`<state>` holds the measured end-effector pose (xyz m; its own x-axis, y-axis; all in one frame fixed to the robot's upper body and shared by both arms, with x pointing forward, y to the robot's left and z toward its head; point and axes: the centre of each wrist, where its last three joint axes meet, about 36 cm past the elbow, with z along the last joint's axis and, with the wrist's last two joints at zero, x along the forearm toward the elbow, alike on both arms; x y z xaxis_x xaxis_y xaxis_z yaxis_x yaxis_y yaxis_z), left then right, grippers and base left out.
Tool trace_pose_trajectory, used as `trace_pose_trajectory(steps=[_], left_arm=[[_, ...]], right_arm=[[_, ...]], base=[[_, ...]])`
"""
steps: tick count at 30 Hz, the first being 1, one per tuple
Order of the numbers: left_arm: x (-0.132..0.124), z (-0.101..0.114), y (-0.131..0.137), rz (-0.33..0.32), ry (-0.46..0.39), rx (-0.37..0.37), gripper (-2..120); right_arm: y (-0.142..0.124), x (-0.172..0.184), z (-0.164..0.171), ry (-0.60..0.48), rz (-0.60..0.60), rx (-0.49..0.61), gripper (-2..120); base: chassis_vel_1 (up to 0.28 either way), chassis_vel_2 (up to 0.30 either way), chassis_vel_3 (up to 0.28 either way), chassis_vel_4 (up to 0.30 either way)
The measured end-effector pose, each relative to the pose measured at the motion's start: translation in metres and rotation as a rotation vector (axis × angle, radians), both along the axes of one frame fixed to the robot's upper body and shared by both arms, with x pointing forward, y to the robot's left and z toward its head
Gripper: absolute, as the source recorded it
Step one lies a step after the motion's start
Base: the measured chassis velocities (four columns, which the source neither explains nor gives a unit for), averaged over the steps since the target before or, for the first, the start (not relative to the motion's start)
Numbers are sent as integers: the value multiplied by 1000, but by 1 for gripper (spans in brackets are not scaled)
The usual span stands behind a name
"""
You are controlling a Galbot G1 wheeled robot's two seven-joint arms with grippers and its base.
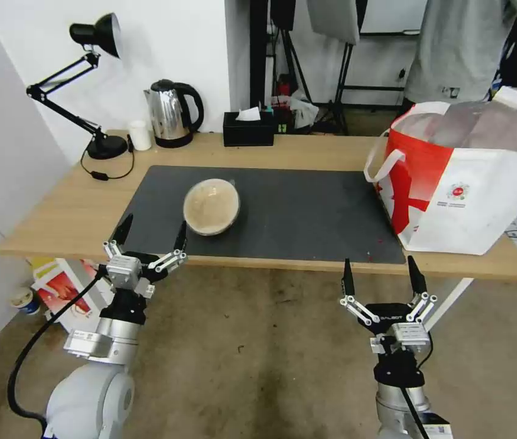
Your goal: Pick up the trash from the table and place it into the takeout bag.
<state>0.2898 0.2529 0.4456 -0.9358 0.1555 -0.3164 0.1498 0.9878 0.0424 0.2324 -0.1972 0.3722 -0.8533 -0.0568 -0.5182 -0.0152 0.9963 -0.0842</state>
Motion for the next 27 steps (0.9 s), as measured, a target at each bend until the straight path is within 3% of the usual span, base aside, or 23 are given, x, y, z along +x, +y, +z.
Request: trace_pose_trajectory(steps=[27], left_arm=[[1,0,1,2,-4,-1,100]], right_arm=[[2,-8,-10,12,-10,7,100]], base=[[0,0,0,0]])
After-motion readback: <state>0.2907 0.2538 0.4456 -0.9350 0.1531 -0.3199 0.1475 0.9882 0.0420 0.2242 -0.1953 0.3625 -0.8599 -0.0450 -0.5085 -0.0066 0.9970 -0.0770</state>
